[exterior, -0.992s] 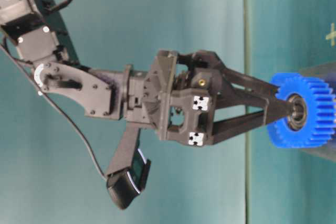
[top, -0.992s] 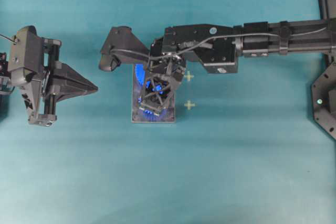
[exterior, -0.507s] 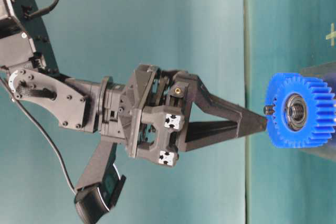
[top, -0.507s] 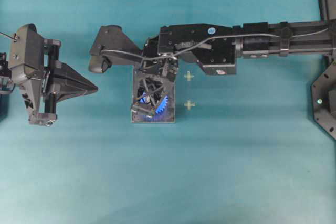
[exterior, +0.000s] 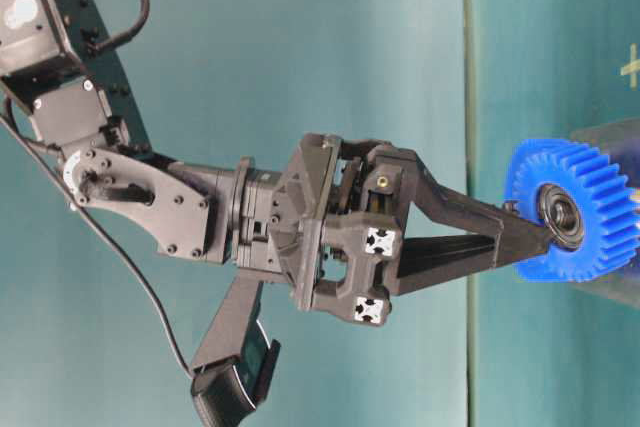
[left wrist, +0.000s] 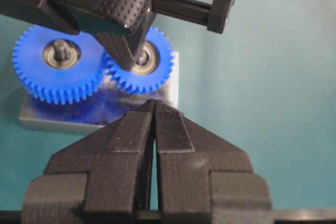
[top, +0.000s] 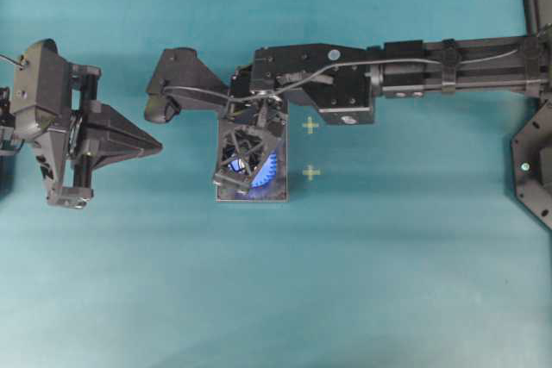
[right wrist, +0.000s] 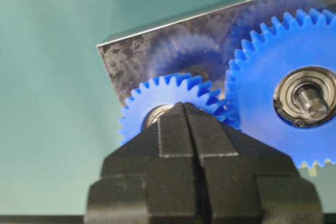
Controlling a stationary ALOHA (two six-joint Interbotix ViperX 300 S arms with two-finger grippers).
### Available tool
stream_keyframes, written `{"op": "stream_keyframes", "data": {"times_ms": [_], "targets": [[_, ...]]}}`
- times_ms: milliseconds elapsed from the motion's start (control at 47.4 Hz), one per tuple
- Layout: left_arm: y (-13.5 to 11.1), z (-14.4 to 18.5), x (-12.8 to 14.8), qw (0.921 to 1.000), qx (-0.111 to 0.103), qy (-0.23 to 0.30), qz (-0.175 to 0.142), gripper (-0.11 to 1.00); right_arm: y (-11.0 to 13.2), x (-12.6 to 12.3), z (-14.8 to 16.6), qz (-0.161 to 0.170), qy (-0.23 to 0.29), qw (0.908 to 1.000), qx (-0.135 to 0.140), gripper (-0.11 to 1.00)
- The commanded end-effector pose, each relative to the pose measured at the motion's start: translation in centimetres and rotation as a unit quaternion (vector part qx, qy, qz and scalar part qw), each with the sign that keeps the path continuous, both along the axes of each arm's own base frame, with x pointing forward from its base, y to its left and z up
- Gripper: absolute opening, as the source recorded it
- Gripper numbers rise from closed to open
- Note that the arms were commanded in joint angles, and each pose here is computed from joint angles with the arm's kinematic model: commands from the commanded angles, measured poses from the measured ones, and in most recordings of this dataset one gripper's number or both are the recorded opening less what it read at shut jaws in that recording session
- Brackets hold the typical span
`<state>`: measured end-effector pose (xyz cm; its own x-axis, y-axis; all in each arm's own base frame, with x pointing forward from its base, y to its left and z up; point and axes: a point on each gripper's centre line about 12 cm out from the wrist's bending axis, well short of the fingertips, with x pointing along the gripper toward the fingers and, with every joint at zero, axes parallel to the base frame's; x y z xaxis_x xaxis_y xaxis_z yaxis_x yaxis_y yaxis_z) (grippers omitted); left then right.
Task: Fit the small gear onto the shaft.
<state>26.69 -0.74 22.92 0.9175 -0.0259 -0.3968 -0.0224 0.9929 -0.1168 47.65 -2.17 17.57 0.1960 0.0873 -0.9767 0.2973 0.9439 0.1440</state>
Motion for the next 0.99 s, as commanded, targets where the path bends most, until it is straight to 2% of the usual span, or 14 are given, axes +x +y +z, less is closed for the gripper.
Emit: {"op": "stream_keyframes", "data": {"times_ms": [0, 317, 486, 633, 739, 844, 971], "targets": [[0.0, 0.6, 0.2, 0.9999, 0.001, -0.012, -0.001, 0.0, -2.4, -0.7, 0.8, -0.019, -0.002, 0.9997, -0.011, -0.02], [0.0, 0.5, 0.2, 0.9999, 0.0, -0.011, -0.001, 0.0, -1.7, -3.1, 0.5, -0.038, 0.019, 0.9991, -0.005, -0.02], [0.0, 0.4, 0.2, 0.9999, 0.0, -0.012, -0.001, 0.0, 1.8, -3.8, 1.1, -0.023, 0.017, 0.9996, 0.0, -0.02], [0.0, 0.4, 0.1, 0.9999, -0.001, -0.011, -0.001, 0.0, 4.0, -3.8, 3.2, -0.029, -0.008, 0.9995, 0.004, -0.02], [0.0, 0.4, 0.1, 0.9999, -0.001, -0.012, -0.001, 0.0, 3.9, -3.4, 4.3, -0.033, -0.031, 0.999, 0.002, -0.02], [0.0, 0.3, 0.1, 0.9999, -0.001, -0.013, -0.001, 0.0, 3.0, -2.8, 5.3, -0.035, -0.049, 0.9981, -0.013, -0.02], [0.0, 0.2, 0.1, 0.9999, 0.0, -0.011, -0.001, 0.0, 1.5, -1.9, 5.0, -0.041, -0.054, 0.9974, -0.025, -0.02]]}}
